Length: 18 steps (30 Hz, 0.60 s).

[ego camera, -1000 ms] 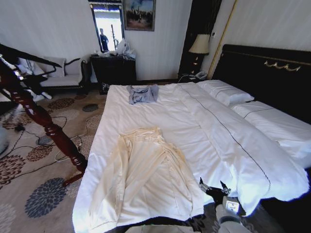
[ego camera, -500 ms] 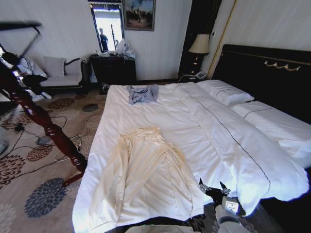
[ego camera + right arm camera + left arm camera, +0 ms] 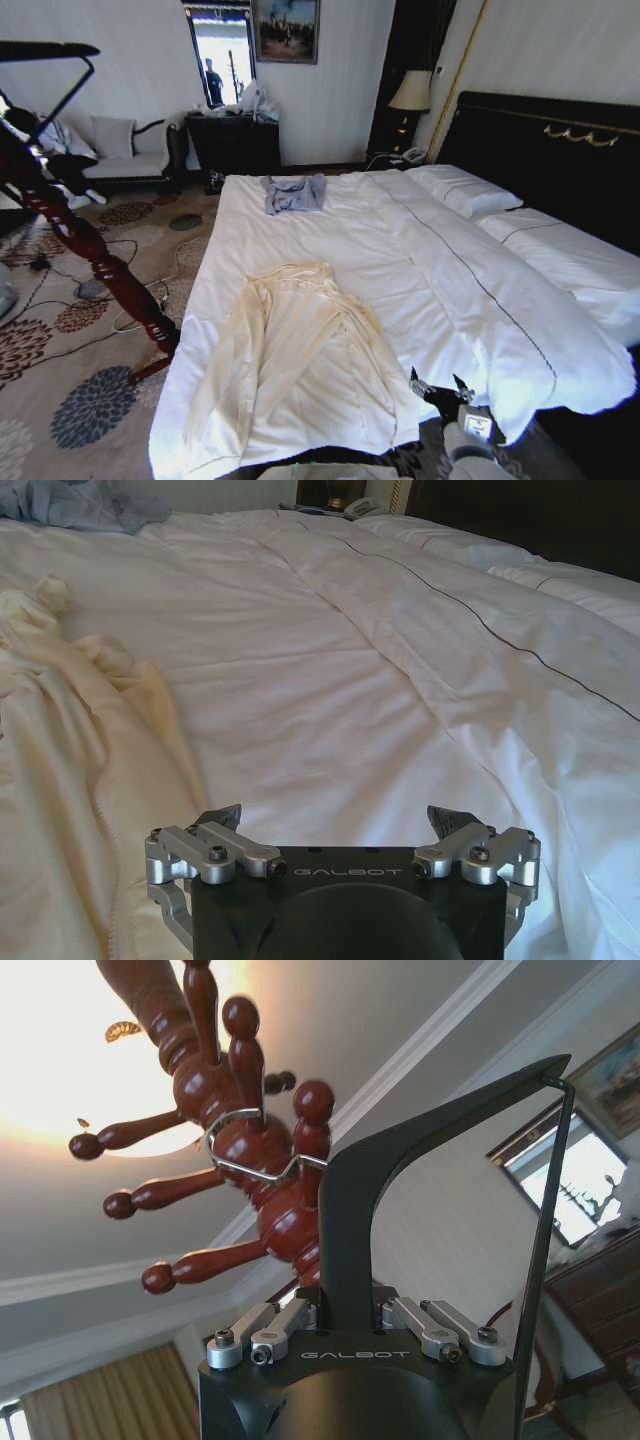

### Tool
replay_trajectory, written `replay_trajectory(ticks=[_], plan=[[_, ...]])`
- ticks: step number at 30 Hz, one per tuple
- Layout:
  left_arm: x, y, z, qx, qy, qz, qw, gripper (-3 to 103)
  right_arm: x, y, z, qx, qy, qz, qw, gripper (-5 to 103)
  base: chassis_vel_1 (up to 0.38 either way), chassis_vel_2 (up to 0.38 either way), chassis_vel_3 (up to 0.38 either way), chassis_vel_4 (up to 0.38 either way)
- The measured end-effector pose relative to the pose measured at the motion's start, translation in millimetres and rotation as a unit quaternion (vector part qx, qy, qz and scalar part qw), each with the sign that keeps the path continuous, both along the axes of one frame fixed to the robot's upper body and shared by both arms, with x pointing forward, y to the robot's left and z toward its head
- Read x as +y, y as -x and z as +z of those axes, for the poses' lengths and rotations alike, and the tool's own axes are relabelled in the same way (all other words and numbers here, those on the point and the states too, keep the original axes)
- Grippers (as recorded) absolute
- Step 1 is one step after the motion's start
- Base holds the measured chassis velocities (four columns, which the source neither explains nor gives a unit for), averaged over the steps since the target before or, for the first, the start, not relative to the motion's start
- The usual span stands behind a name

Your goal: Pick up the clothes from the bed and hang them on the clothes hanger.

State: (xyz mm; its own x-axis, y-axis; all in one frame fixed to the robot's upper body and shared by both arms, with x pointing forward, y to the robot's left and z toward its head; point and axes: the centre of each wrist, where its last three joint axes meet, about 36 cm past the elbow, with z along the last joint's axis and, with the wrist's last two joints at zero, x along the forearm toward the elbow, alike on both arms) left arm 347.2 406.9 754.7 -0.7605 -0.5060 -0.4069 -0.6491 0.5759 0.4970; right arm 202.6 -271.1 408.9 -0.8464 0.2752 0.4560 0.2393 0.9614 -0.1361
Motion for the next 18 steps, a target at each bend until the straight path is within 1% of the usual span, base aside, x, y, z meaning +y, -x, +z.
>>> replay_trajectory(ticks=[3,4,8,10,12,13,15,18], plan=[[-6,13,-1,0.003,-0.008,-0.008,0.9999,22,-1,0,0,0.000,0.001,-0.002,1.000,100,0.000,0.000,0.000,0.000],[-6,13,-1,0.003,-0.008,-0.008,0.9999,22,-1,0,0,0.000,0.001,-0.002,1.000,100,0.000,0.000,0.000,0.000],[-21,34,0,0.010,-0.027,-0.034,0.9990,22,-1,0,-1,0.002,0.001,-0.002,1.000,100,0.000,0.000,0.000,0.000],[-24,37,1,0.009,-0.031,-0.038,0.9988,22,-1,0,-1,0.002,0.000,-0.002,1.000,100,0.000,0.000,0.000,0.000],[-29,44,3,0.009,-0.041,-0.046,0.9981,22,0,0,-2,0.002,0.000,-0.002,1.000,100,0.000,0.000,0.000,0.000],[-35,51,5,0.009,-0.048,-0.056,0.9972,22,0,0,-2,0.003,0.000,-0.002,1.000,100,0.000,0.000,0.000,0.000],[-38,54,5,0.012,-0.051,-0.062,0.9967,22,0,0,-2,0.003,0.000,-0.003,1.000,100,0.000,0.000,0.000,0.000],[-47,59,-2,0.036,-0.054,-0.094,0.9935,22,-3,-1,0,0.001,0.000,-0.005,1.000,100,0.000,0.000,0.000,0.000]])
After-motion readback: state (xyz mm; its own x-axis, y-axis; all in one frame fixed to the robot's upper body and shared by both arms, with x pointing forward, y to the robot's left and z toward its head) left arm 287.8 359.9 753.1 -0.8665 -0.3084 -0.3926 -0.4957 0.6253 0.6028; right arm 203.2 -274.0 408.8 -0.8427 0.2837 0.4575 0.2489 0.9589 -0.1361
